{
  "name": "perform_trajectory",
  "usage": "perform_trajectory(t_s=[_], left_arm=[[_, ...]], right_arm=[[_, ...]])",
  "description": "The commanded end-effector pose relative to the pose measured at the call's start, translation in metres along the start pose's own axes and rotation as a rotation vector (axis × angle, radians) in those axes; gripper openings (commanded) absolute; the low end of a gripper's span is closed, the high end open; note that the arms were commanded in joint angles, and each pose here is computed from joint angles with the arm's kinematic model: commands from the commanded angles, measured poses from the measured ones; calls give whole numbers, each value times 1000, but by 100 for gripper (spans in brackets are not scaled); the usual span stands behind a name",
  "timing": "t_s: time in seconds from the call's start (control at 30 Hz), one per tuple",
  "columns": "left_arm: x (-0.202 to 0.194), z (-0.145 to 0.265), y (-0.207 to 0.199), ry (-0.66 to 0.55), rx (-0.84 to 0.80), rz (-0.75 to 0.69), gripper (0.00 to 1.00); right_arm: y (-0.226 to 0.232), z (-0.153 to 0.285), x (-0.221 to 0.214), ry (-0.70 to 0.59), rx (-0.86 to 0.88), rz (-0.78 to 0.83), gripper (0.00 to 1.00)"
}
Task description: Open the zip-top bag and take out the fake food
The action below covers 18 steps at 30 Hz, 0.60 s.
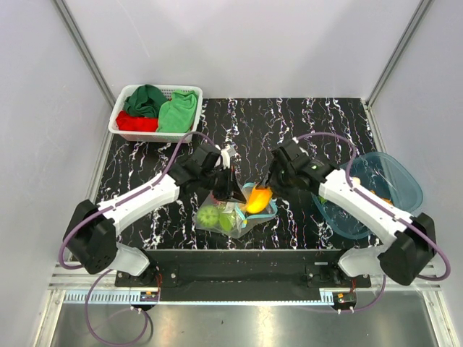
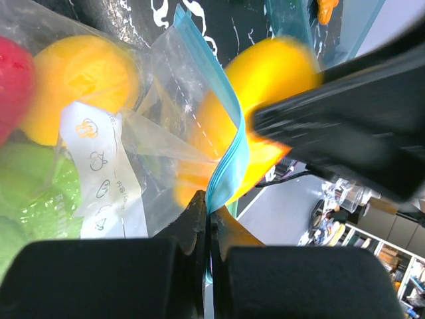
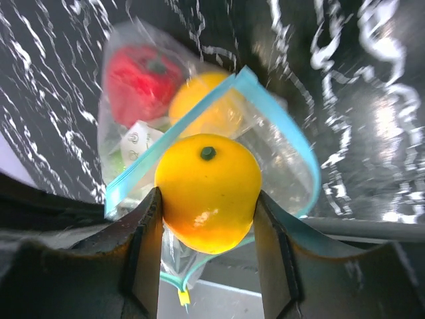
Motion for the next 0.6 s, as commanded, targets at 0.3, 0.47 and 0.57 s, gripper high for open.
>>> perform_trajectory(t_s=[0.3, 0.47, 0.57], left_arm=[[14, 37, -38, -35, -53, -236, 0], [14, 46, -44, -48, -77, -319, 0], [10, 47, -49, -30, -99, -314, 0]], right_arm=[[-152, 119, 66, -296, -480, -111, 0], [-221, 140, 79, -287, -709, -176, 0], [-251, 133, 79, -201, -777, -277, 0]])
Point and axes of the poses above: each gripper's point midway between its finger pads, its own z axis back along the fingers, its own y axis along the line the jaws close on, x = y × z, the point moved 1 cm from there along z, back along the fingers, and after that the axes turned 9 degrees about z, right-handed, at the moved point
